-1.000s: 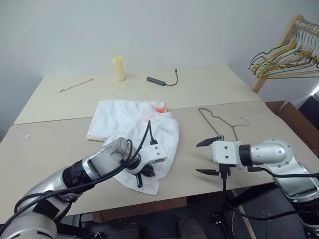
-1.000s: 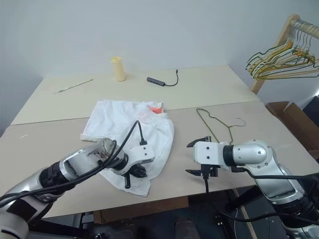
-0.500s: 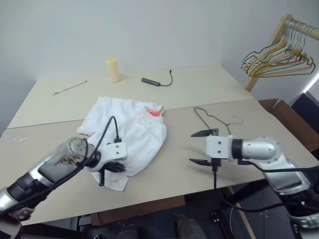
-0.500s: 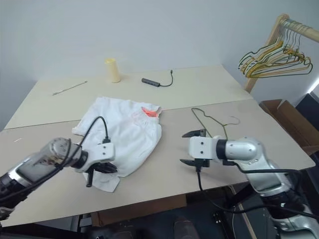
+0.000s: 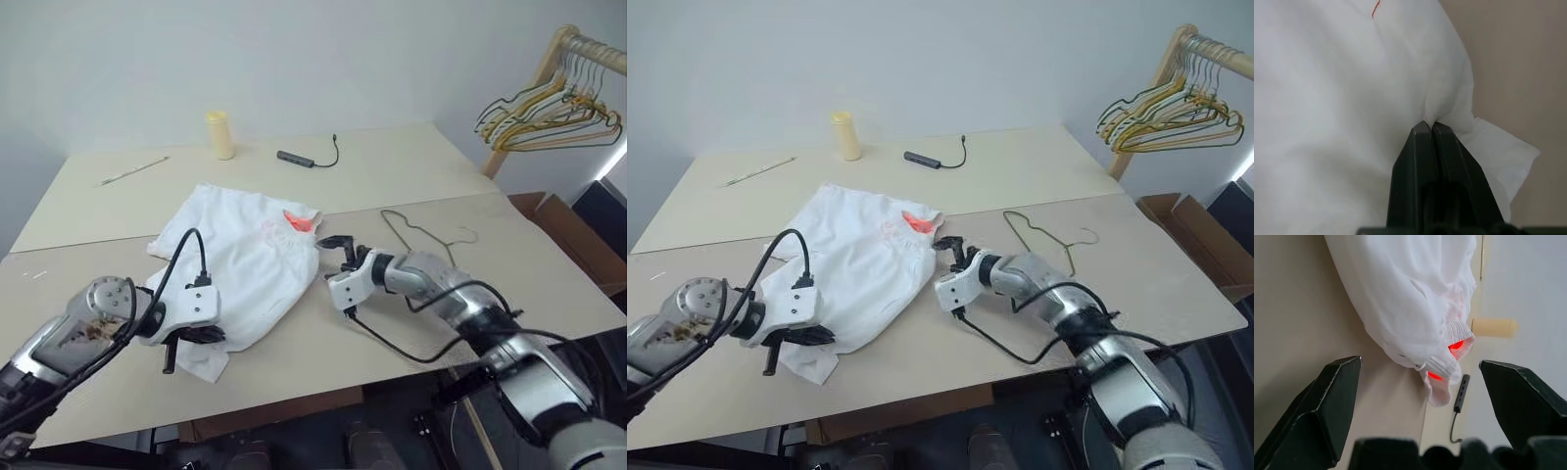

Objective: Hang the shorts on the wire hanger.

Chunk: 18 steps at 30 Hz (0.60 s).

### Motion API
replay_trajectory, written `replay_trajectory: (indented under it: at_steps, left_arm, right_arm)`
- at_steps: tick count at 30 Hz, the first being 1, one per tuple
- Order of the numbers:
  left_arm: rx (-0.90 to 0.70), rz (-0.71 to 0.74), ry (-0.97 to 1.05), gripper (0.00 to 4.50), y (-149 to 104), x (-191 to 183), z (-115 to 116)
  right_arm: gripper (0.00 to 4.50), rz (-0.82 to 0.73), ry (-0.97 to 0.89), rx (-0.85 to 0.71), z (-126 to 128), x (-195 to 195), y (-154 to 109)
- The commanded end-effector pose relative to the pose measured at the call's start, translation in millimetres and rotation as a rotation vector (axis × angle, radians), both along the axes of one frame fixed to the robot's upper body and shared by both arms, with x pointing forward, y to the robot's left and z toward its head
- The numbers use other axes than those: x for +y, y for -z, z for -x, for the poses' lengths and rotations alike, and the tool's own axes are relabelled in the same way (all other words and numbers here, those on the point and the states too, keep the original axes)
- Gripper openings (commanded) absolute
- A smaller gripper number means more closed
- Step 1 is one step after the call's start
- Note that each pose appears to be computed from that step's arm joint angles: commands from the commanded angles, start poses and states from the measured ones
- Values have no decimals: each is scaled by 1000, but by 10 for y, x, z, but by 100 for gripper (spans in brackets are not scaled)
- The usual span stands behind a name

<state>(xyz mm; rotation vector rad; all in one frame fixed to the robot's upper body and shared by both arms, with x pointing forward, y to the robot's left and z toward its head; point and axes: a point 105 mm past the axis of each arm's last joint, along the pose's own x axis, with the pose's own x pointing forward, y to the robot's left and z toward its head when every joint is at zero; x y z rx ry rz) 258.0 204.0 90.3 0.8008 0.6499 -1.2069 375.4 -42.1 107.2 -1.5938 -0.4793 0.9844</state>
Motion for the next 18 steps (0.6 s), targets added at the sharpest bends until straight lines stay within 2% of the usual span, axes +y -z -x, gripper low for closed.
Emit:
replay_trajectory:
  at_steps: [1,8,14,17,18]
  left_arm:
    - [-48,6,-14,2,-170,53,2]
    - [-28,4,-39,2,-224,199,151]
    - [-38,2,-68,2,-195,209,161]
    - [-44,0,-81,0,-184,216,152]
    - [-46,0,-87,0,-182,221,148]
  right_arm:
    - [450,8,-48,-114,-120,92,-55]
    - [450,63,-100,-220,-270,284,-7]
    - [450,80,-178,-243,-235,477,-30]
    - [392,100,-211,-224,-195,506,3]
    - [359,103,-216,-222,-188,508,13]
